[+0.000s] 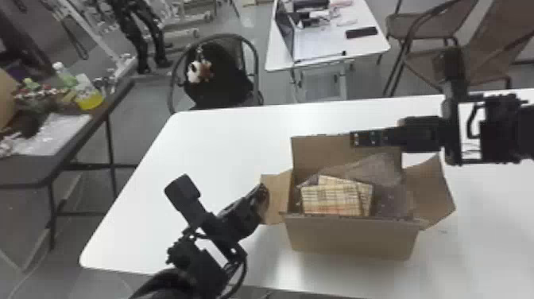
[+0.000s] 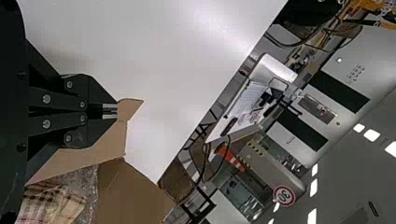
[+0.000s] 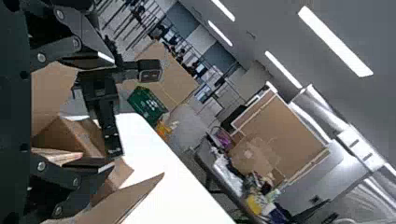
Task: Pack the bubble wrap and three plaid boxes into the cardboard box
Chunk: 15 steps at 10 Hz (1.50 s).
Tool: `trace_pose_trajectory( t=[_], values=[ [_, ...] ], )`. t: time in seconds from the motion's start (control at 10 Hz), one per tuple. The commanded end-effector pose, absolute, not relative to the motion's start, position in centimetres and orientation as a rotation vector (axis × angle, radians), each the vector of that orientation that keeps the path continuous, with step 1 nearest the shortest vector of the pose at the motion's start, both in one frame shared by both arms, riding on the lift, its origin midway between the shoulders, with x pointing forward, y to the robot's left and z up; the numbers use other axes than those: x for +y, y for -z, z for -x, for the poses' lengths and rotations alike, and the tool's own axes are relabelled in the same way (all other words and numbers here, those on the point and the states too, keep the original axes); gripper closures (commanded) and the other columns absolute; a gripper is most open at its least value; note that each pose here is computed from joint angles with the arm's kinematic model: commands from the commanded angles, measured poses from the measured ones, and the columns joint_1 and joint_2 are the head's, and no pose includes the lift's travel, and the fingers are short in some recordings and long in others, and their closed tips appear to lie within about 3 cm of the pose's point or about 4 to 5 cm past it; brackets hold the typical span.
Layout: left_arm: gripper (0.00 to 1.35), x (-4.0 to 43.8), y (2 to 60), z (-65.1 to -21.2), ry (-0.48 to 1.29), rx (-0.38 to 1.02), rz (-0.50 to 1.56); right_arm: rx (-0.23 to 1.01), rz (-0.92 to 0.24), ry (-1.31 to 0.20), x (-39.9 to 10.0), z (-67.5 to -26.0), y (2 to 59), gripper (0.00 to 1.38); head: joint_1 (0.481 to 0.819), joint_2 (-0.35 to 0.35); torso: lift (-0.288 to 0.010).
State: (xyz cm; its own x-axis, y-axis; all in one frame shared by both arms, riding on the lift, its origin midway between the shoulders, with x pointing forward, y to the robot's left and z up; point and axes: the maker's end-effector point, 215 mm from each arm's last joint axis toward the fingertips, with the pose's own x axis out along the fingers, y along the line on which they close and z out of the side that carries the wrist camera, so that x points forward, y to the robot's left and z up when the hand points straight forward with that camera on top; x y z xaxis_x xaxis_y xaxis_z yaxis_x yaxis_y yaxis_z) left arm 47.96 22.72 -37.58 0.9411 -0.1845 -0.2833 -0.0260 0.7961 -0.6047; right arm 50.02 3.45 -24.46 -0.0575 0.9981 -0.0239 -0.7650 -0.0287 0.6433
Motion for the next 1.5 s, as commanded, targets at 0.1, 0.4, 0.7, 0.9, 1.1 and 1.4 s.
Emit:
trace_pose_trajectory(
  t=[0.1,0.4,0.7,0.9,1.1,1.4],
  values=[
    [1.22,22.7,37.4,-48.0,0.087,0.335,0.652,0.38,-0.392,-1.39,-1.8,-52.1,18.2,0.26,0.695,0.273,-0.148],
    [1.22,22.8,37.4,-47.9,0.084,0.334,0.656,0.227,-0.302,-1.022,-10.8,-53.6,18.9,0.27,0.684,0.193,-0.148],
    [1.22,23.1,37.8,-47.5,0.076,0.335,0.664,0.047,-0.266,-0.525,-22.3,-51.6,23.6,0.27,0.695,0.087,-0.148],
    [1.22,23.3,37.9,-47.4,0.071,0.334,0.665,-0.077,-0.092,-0.305,-26.9,-48.8,22.9,0.27,0.695,0.003,-0.148],
    [1.22,23.3,37.9,-47.3,0.074,0.335,0.668,-0.193,-0.009,-0.132,-28.9,-44.6,23.0,0.27,0.695,-0.044,-0.148],
    [1.22,23.7,38.4,-46.9,0.066,0.342,0.672,-0.089,-0.052,0.086,-35.9,-39.2,32.4,0.27,0.695,-0.112,-0.148]
  ],
)
